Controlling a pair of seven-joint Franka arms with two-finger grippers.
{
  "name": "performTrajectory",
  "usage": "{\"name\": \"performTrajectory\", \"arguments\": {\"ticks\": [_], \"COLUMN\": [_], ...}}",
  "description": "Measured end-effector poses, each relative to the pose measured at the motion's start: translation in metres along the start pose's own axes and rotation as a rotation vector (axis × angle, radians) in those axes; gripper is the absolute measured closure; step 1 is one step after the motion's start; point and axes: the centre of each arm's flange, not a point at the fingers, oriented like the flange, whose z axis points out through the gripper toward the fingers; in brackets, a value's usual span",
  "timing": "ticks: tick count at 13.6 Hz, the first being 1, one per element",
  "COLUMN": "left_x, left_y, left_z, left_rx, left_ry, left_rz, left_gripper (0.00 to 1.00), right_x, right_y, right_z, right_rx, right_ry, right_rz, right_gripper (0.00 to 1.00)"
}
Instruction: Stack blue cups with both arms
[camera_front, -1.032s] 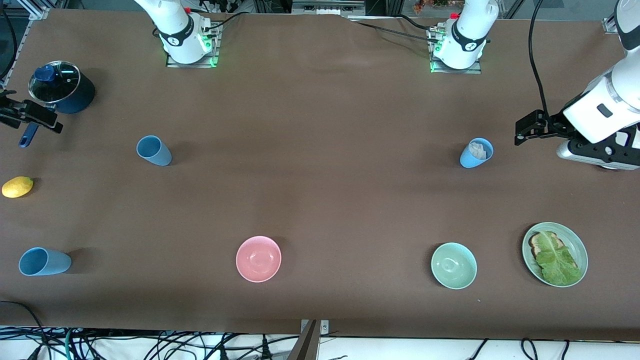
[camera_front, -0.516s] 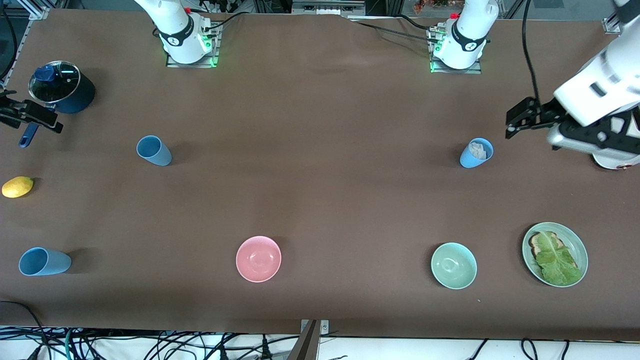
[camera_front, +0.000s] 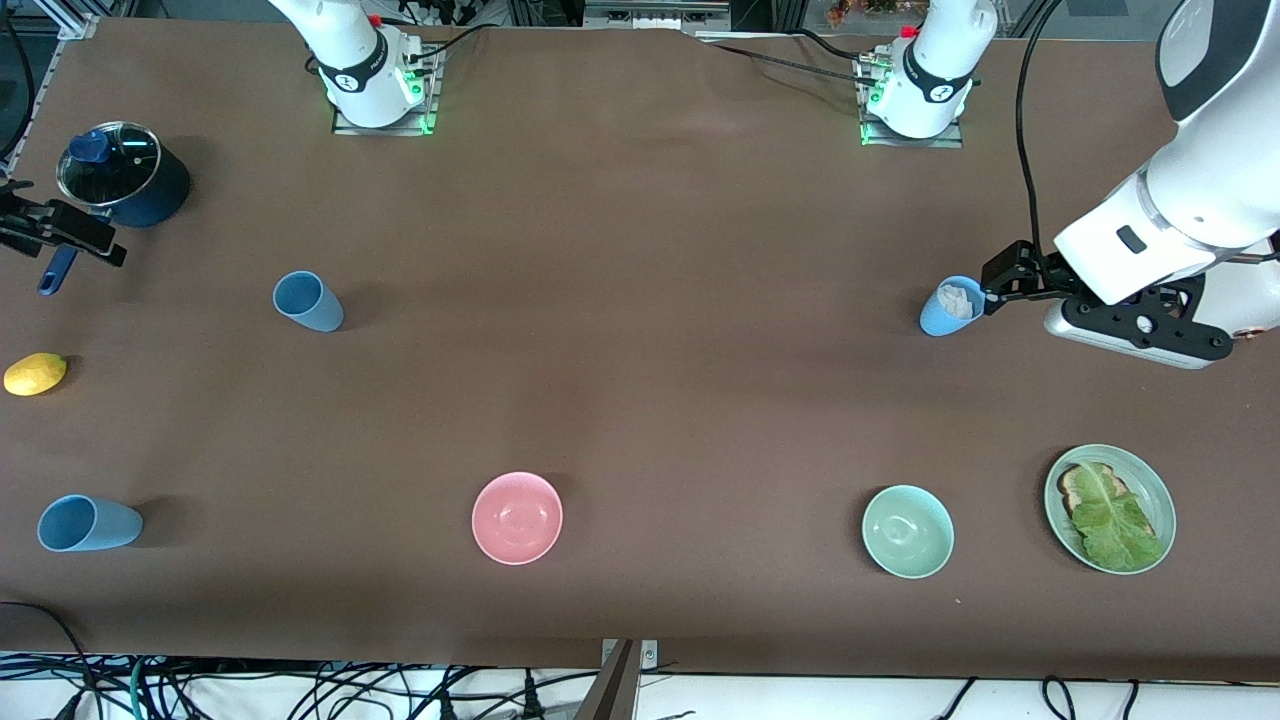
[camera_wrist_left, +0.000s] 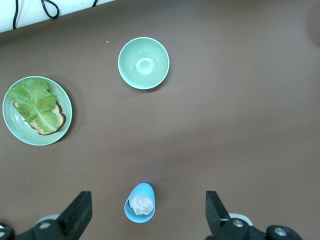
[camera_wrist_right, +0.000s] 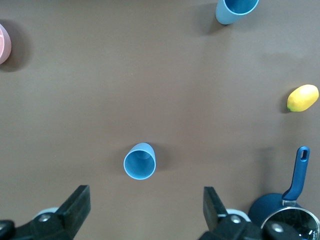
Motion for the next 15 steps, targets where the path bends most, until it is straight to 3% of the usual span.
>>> {"name": "performTrajectory", "arguments": {"ticks": [6,15], "left_x": [0.018,0.016], "left_y": [-0.010,-0.027], "left_z": [0.037,0.029], "left_rx": [-0.007,-0.004], "left_ry": [-0.023,-0.006], "left_rz": [-0.011,-0.036], "left_gripper": [0.00,0.00], "right_x": [0.000,0.000], "right_y": [0.000,-0.001], "right_z": [0.000,0.000], "right_rx": [0.000,0.000], "right_ry": [0.000,0.000], "right_rz": [0.000,-0.001], "right_gripper": [0.00,0.00]}}
